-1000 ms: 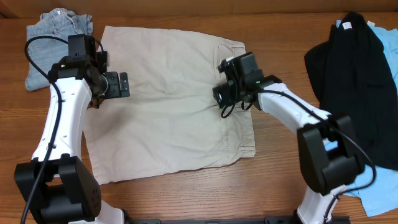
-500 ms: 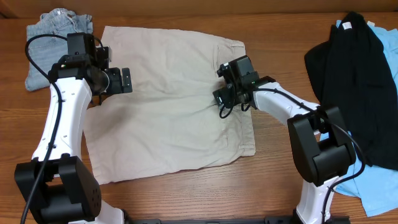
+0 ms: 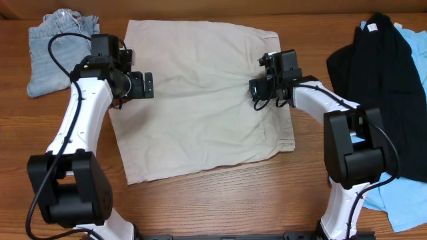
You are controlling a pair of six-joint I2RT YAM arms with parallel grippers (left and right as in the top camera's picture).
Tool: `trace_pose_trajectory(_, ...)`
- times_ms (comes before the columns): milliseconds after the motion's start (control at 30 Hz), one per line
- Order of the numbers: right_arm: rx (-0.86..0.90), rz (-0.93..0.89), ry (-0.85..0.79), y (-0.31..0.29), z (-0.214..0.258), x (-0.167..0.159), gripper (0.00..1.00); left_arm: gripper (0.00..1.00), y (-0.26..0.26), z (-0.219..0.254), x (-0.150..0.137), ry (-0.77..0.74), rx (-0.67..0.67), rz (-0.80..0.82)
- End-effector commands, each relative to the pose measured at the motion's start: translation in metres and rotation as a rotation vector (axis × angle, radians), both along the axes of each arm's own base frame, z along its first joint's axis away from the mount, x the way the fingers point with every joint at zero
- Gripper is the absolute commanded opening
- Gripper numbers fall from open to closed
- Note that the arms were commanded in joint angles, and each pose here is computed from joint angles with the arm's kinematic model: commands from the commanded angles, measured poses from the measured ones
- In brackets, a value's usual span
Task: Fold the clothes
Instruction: 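Unfold and reposition the shorts flat with both grippers, then withdraw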
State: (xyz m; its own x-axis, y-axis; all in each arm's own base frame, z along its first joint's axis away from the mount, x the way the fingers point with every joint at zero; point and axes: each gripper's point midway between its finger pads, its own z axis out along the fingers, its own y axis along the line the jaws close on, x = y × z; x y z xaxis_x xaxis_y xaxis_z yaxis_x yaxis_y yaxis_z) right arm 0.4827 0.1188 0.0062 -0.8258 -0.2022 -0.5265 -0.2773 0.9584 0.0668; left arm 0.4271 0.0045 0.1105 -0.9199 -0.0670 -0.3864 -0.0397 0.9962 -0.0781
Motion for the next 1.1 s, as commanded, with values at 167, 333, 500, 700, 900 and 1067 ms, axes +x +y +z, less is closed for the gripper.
trace_pose_trajectory(167,0.070,-0.109,0.083,0.000,0.068,0.023,1.00,1.00,-0.004,0.042,0.001,0.022,-0.050,0.086)
trace_pose_trajectory(333,0.132,-0.081,0.059,0.009,0.189,0.015,1.00,1.00,-0.006,0.104,-0.029,0.110,-0.117,0.267)
trace_pose_trajectory(500,0.212,-0.031,0.026,0.015,0.289,-0.029,1.00,1.00,-0.011,0.156,-0.062,0.106,-0.118,0.272)
trace_pose_trajectory(700,0.257,-0.061,-0.024,0.006,0.349,-0.077,1.00,1.00,-0.018,0.213,-0.109,-0.028,-0.136,0.261)
trace_pose_trajectory(900,0.289,-0.149,0.050,-0.001,0.356,-0.111,1.00,0.99,-0.014,0.246,-0.166,-0.138,-0.090,0.325)
trace_pose_trajectory(1067,0.240,-0.242,0.131,-0.014,0.340,-0.125,0.99,1.00,-0.002,0.233,-0.199,-0.137,-0.080,0.472)
